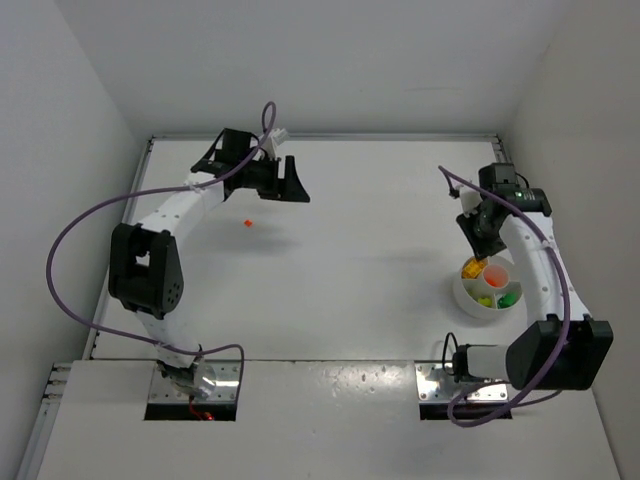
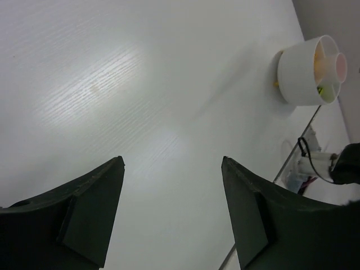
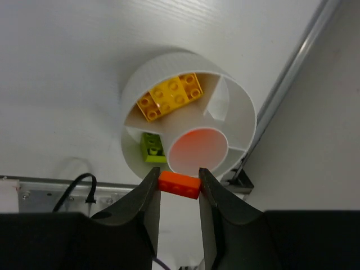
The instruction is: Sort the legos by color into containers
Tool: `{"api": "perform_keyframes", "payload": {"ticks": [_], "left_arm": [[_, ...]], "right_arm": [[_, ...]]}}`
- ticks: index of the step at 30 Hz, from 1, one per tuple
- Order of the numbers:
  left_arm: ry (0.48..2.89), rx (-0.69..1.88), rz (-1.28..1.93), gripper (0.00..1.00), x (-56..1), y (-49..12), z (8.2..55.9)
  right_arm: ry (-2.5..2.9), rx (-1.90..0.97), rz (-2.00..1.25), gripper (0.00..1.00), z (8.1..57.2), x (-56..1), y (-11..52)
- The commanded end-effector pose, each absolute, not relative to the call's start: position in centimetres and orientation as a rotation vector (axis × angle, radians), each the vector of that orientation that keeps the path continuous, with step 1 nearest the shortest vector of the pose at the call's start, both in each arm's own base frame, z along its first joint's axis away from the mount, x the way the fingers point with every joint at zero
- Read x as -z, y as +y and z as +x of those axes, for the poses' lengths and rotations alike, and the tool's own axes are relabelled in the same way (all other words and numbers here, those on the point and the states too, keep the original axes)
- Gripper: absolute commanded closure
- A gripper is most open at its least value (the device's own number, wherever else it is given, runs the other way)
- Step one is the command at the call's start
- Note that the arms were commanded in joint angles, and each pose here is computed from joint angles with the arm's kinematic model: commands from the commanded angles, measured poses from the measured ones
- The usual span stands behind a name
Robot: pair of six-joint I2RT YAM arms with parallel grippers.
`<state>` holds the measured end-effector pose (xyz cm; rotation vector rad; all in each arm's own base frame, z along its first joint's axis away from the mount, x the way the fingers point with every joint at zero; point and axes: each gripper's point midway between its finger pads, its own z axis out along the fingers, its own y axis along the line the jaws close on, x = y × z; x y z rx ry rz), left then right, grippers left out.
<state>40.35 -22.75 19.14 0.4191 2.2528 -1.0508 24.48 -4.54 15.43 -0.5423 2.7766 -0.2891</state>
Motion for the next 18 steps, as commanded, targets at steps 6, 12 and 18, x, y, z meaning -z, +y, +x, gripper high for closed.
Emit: {"api": "perform_keyframes", "payload": {"ticks": [6, 12, 18], "left_arm": [[2.133, 0.923, 0.605, 0.24, -22.1, -20.8, 37.7], [2.096, 0.891, 0.640, 0.23, -22.8, -20.0, 36.3], [2.093, 0.880, 0.639, 0.21, -22.7, -19.5, 36.0]], "right_arm": [[2.881, 0.316, -0.381, 0.97, 22.3, -17.3, -7.8], [2.957, 0.221, -0.366, 0.97, 21.6, -16.6, -7.7], [3.040, 0.220, -0.366, 0.97, 20.0, -14.8, -8.2]]}}
